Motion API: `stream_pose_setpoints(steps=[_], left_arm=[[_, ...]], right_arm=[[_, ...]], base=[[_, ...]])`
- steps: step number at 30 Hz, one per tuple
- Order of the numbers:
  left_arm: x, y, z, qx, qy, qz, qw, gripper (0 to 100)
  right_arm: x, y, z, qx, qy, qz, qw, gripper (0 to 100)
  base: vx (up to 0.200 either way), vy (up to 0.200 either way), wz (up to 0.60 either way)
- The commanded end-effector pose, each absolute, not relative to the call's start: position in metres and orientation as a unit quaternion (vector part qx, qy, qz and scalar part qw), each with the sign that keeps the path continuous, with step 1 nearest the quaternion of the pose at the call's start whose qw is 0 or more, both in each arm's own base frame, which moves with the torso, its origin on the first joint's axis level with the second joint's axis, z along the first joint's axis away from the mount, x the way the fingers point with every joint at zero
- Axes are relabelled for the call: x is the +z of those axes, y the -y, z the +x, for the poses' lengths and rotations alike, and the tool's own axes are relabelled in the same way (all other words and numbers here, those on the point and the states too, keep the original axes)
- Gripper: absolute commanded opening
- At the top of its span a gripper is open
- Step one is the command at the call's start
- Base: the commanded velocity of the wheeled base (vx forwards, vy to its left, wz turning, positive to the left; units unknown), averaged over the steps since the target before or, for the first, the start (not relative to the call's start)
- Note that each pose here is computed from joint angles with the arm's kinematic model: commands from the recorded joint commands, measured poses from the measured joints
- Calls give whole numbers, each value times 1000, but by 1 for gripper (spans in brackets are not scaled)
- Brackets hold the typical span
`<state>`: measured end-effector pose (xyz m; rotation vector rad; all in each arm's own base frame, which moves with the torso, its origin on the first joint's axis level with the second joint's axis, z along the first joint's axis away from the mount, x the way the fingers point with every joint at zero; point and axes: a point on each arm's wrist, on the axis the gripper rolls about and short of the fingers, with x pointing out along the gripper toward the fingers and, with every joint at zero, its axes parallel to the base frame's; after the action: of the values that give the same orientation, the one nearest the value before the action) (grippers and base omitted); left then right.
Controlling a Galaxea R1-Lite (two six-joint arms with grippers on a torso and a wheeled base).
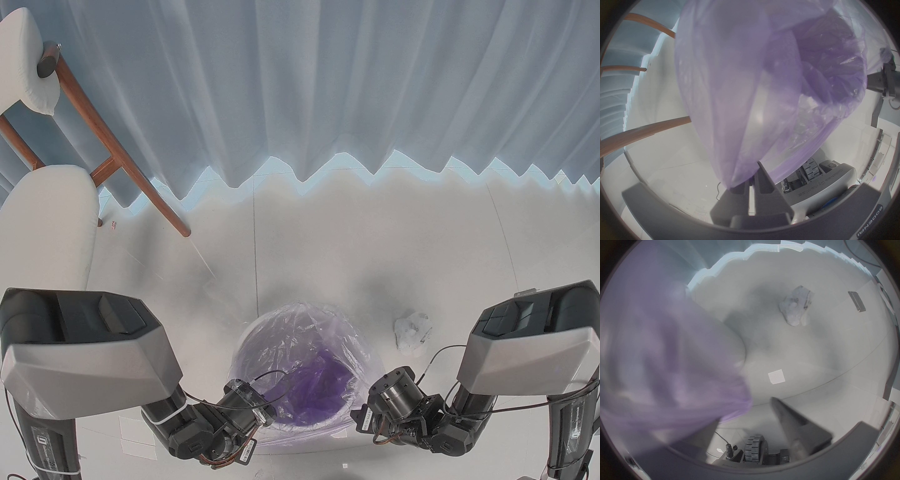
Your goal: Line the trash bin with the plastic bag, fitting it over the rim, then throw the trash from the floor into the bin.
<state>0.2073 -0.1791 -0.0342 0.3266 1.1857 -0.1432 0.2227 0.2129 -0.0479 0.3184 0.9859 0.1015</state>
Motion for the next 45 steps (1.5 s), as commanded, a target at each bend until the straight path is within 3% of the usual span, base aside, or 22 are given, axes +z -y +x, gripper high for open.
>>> stream_pose_setpoints(steps=[1,7,8,14,19,26,32,39,45], left_arm=[[-28,179,206,-69,-550,146,819,0],[-23,174,192,-72,-554,149,816,0],[-22,172,191,-73,-554,151,816,100],[-2,172,190,-83,-529,127,835,100],[26,149,170,-91,-511,105,848,100],[47,131,167,-88,-489,63,866,100],[56,137,187,-109,-443,10,890,100],[62,147,197,-165,-405,-32,899,100],[54,147,203,-166,-415,-35,894,100]], right_arm=[[-26,-205,212,60,-464,176,866,100],[5,-188,194,90,-461,203,859,100],[9,-186,191,96,-458,206,860,100],[28,-178,187,123,-412,230,873,100],[50,-166,203,148,-330,247,899,100],[46,-165,226,182,-275,222,917,100],[32,-164,251,192,-229,189,935,100],[37,-166,246,244,-174,170,939,100],[32,-165,240,282,-181,117,935,100]], base=[[0,0,0],[0,0,0],[0,0,0],[0,0,0],[0,0,0],[0,0,0],[0,0,0],[0,0,0],[0,0,0]])
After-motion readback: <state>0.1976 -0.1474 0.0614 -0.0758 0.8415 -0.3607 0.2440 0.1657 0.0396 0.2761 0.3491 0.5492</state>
